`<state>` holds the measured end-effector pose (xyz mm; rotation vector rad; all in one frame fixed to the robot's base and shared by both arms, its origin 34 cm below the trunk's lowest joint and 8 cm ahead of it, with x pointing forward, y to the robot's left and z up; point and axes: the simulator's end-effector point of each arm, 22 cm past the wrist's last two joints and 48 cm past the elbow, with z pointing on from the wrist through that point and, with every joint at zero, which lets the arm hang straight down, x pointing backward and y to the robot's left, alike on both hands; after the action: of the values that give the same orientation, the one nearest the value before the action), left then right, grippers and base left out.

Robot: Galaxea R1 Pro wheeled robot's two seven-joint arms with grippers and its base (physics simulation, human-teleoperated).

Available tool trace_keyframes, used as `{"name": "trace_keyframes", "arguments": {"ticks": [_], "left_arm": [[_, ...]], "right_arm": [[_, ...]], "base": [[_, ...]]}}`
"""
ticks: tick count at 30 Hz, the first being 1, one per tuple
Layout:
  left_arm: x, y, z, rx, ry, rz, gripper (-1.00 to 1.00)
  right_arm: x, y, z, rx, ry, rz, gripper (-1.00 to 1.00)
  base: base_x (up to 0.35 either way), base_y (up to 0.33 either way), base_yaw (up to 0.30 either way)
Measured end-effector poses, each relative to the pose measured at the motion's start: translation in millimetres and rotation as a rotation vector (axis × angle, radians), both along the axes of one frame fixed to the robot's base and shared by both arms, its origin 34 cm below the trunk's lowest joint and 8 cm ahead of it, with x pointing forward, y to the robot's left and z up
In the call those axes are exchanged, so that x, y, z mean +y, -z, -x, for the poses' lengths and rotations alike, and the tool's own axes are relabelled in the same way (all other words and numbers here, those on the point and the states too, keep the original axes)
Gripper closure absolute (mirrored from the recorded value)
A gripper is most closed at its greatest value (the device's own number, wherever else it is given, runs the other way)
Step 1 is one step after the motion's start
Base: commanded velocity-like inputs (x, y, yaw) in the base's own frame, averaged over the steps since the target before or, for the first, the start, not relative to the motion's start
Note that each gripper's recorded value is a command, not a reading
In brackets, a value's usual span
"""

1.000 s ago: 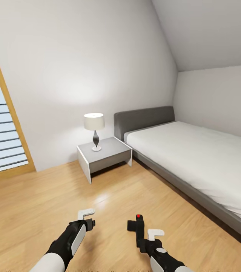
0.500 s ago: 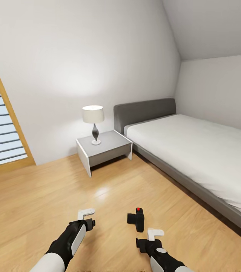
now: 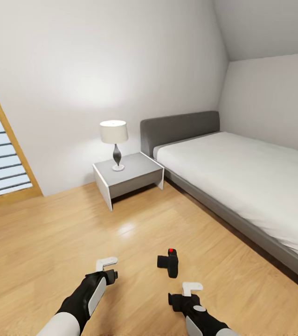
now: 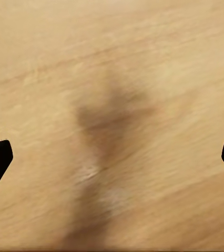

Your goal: Attach the digital camera to the camera tripod in the bedroom.

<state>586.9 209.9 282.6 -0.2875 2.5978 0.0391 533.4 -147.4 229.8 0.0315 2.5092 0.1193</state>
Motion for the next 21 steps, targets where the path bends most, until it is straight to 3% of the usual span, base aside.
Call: {"name": "trace_keyframes", "arguments": {"ticks": [8,16,21], "left_arm": [[2,12,2,0.015,-0.005,-0.003,-1.00],[4,14,-7,0.006,-0.011,-0.001,-1.00],[4,24,-3,0.022,-0.011,0.000,-1.00]], "right_arm": [[2,5,-7,-0.003,0.003,-0.005,-1.00],[7,-25,-59,-0.121,0.035,-0.029,-1.00],[8,-22,-62,-0.123,0.029,-0.030,-1.00]], "base": [[0.000,0.000,0.000],[0.000,0.000,0.000],[0.000,0.000,0.000]]}}
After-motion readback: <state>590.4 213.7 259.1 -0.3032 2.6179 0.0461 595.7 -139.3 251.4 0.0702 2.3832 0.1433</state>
